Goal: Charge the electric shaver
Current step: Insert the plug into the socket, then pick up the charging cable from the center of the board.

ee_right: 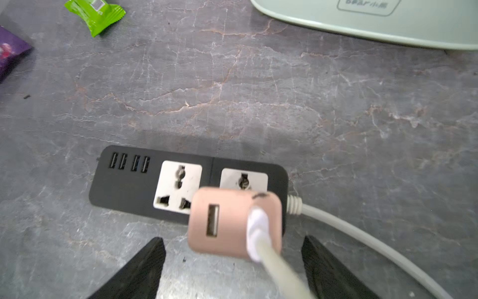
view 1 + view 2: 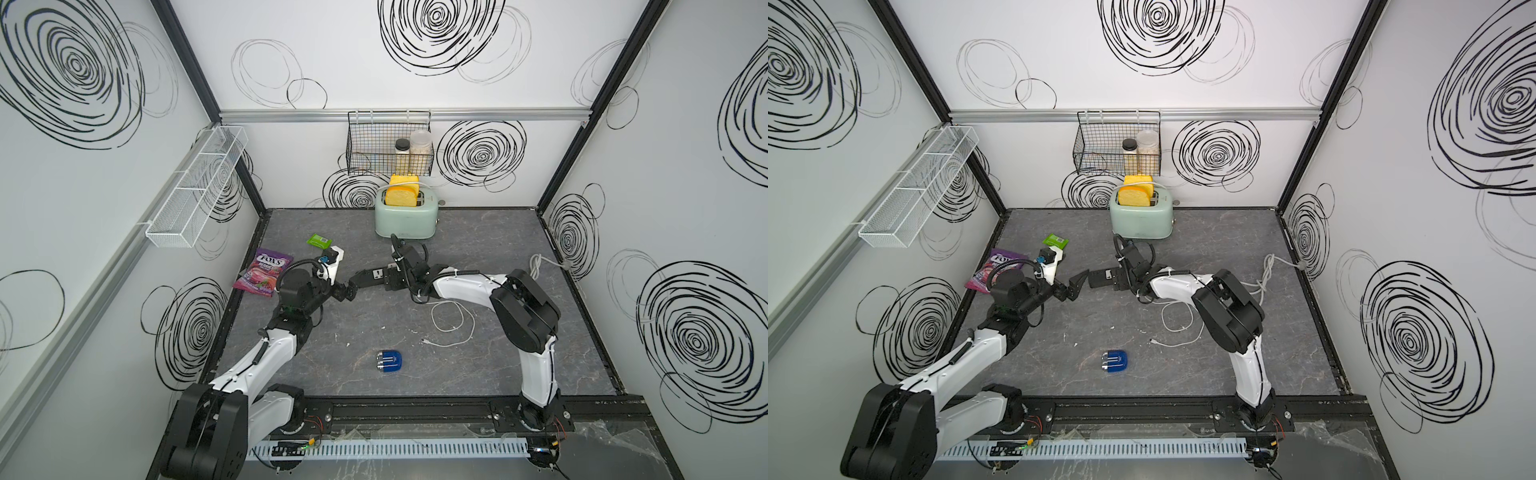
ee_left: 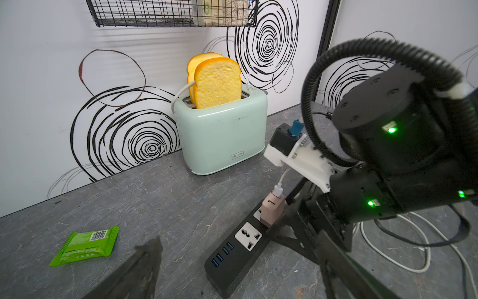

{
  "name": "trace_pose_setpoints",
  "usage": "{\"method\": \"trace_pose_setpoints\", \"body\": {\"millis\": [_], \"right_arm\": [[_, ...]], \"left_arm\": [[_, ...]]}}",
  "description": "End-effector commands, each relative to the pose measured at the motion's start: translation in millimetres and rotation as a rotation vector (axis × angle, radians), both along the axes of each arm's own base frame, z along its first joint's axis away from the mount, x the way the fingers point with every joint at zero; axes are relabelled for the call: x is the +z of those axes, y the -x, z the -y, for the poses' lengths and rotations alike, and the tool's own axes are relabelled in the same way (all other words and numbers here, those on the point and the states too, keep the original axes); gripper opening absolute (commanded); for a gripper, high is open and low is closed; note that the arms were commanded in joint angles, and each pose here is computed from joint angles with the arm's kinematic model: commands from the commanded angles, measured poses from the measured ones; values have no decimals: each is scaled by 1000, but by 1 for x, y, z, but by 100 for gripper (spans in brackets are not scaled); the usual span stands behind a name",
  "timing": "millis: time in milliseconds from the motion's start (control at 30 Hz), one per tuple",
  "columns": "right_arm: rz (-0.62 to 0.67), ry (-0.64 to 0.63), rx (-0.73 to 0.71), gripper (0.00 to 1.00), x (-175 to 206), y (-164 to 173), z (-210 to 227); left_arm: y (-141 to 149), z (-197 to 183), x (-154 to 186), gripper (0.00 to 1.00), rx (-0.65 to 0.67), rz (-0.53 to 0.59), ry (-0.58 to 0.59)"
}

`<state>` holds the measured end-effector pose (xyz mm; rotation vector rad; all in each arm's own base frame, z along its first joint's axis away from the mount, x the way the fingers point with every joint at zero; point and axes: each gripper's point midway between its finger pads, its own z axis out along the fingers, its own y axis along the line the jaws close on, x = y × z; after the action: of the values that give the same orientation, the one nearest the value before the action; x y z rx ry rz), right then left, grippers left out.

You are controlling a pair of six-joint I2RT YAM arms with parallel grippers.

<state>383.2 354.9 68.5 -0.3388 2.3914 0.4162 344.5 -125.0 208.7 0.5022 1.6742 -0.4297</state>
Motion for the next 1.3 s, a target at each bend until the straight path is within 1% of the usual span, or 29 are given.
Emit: {"method": "trace_pose_setpoints", "body": {"millis": [0, 233, 433, 500, 600, 633, 733, 800, 833, 900, 1000, 1067, 1133, 1200, 1267], "right_arm": [[16, -79, 55, 87, 21, 15, -12], [38, -137, 228, 89, 35, 45, -44], [-29, -145, 378, 84, 31, 63, -55], [-55, -183, 467, 82, 34, 74, -59], [-56, -300, 662, 82, 53, 98, -63], [-44, -332, 729, 82, 61, 107, -64], [1, -350, 850, 82, 82, 123, -58], [47, -308, 915, 82, 92, 132, -50], [74, -264, 943, 82, 94, 137, -42], [124, -142, 973, 82, 91, 141, -24], [146, 111, 978, 83, 69, 141, 18], [121, 293, 986, 82, 49, 143, 51], [63, 430, 992, 82, 30, 149, 80], [-9, 522, 982, 81, 14, 155, 103], [-74, 569, 979, 79, -4, 165, 122]], "left_arm": [[-2, -1, 27, 97, -4, 82, 10], [-3, -1, 28, 97, -1, 82, 12], [-3, -1, 30, 97, -2, 88, 9], [-3, -1, 30, 97, -1, 90, 8], [-3, -1, 31, 97, -1, 93, 8], [-3, -1, 25, 97, -1, 65, 3], [-2, -1, 24, 97, -7, 63, -7], [1, 2, 23, 97, -27, 64, -23], [2, 3, 23, 97, -37, 63, -30], [4, 4, 23, 97, -52, 66, -40], [8, 9, 25, 97, -88, 72, -48], [14, 15, 28, 97, -131, 83, -43], [22, 24, 34, 97, -193, 98, -27], [32, 35, 40, 97, -262, 115, -23], [45, 47, 37, 97, -336, 115, -50]]}}
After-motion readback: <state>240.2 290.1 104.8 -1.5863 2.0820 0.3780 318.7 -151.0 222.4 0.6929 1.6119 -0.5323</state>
